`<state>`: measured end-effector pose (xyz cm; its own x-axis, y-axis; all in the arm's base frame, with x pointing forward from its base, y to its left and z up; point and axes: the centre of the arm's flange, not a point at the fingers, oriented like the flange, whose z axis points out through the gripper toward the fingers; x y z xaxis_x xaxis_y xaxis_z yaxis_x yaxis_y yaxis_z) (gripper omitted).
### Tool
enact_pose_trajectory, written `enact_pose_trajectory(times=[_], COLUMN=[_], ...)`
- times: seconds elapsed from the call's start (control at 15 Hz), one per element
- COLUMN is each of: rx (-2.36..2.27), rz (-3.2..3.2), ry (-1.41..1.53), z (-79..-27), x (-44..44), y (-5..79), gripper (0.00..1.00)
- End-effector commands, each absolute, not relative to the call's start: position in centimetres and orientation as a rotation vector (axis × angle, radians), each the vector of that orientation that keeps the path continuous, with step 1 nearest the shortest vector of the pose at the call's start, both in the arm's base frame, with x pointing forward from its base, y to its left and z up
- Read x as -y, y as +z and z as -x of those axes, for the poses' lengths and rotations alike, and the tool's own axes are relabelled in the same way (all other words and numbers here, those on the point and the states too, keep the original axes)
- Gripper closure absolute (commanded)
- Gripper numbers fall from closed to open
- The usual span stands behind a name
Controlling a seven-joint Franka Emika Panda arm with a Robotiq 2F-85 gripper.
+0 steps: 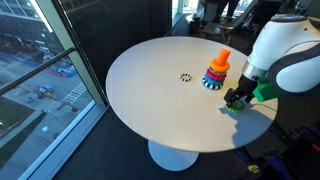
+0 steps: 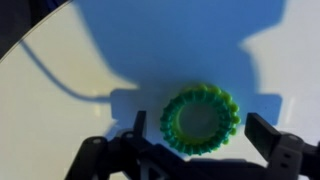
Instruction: Put the green ring on the orange stand
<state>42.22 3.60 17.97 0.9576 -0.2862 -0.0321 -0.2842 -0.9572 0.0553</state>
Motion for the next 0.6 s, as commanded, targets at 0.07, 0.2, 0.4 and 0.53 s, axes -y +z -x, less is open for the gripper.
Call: enact_pose_trajectory(times=[0.07,0.2,0.4,0.53], rx=[0.467,0.470,0.476,0.486], rz=[-3.040,-3.039,-3.038,-3.039], ry=[-0.042,-0.040,-0.040,-0.030], z=[-42.96,-43.05,-43.20,-43.40], x=[-3.75,-3.74,-3.76,-3.85], y=[17.75,17.74,17.69,17.87], gripper=[0.00,0.25,0.42,0.54])
